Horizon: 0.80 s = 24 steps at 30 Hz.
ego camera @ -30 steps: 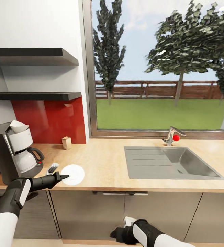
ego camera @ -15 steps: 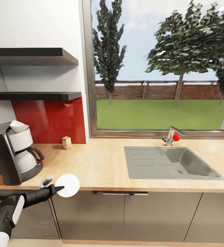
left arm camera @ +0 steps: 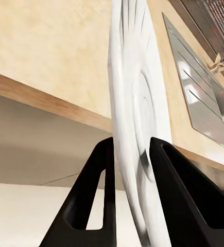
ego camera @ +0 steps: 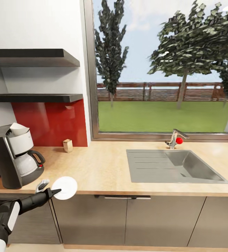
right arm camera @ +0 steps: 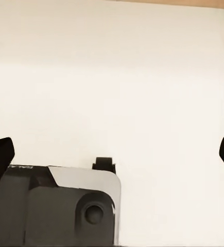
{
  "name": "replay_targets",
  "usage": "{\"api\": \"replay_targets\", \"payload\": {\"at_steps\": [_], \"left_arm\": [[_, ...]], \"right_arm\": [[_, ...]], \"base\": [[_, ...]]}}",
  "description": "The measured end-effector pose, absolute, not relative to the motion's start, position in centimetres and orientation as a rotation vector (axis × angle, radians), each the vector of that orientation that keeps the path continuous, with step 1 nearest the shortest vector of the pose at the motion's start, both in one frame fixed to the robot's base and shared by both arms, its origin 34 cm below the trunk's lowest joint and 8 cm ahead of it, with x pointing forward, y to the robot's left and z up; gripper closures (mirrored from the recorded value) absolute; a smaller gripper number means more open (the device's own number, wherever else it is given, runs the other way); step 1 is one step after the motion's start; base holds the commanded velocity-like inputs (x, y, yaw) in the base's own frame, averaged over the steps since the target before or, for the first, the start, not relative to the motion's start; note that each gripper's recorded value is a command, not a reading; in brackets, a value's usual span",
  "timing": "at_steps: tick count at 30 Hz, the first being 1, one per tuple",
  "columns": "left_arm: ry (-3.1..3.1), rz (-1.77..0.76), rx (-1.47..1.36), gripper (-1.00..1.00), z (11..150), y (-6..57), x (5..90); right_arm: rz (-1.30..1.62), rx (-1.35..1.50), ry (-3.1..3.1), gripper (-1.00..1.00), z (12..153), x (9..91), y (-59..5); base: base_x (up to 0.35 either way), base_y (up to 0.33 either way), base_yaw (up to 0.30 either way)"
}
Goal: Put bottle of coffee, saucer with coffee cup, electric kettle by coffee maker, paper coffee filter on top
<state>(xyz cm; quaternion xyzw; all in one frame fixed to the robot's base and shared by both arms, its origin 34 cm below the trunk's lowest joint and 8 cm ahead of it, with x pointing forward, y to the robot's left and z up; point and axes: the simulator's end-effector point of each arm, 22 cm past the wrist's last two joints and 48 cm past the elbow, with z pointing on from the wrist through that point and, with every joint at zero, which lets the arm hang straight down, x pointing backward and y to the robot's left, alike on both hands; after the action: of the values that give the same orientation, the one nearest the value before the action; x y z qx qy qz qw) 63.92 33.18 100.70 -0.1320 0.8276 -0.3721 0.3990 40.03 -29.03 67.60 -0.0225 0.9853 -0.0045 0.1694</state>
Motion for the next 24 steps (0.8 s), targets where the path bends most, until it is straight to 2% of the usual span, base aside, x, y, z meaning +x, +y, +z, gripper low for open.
{"api": "replay_targets", "payload": {"at_steps": [5, 8, 19, 24], "left_arm": [[2.064, -0.937, -0.380, 1.00, 101.0, 34.4, 64.0], [2.054, -0.930, -0.404, 1.00, 100.9, 35.0, 64.1], [2.055, -0.829, -0.537, 1.00, 100.4, 37.9, 65.0], [2.082, -0.717, -0.620, 1.00, 99.7, 39.9, 65.7]], "right_arm": [[-0.256, -0.018, 2.789, -1.00, 67.9, 39.9, -32.8], [-0.292, -0.011, 2.788, -1.00, 67.9, 39.8, -33.2], [-0.274, -0.015, 2.793, -1.00, 67.7, 39.7, -32.5], [-0.128, -0.042, 2.804, -1.00, 67.4, 39.8, -30.2]], "base": [[0.000, 0.000, 0.020], [0.000, 0.000, 0.131], [0.000, 0.000, 0.044], [0.000, 0.000, 0.001]]}}
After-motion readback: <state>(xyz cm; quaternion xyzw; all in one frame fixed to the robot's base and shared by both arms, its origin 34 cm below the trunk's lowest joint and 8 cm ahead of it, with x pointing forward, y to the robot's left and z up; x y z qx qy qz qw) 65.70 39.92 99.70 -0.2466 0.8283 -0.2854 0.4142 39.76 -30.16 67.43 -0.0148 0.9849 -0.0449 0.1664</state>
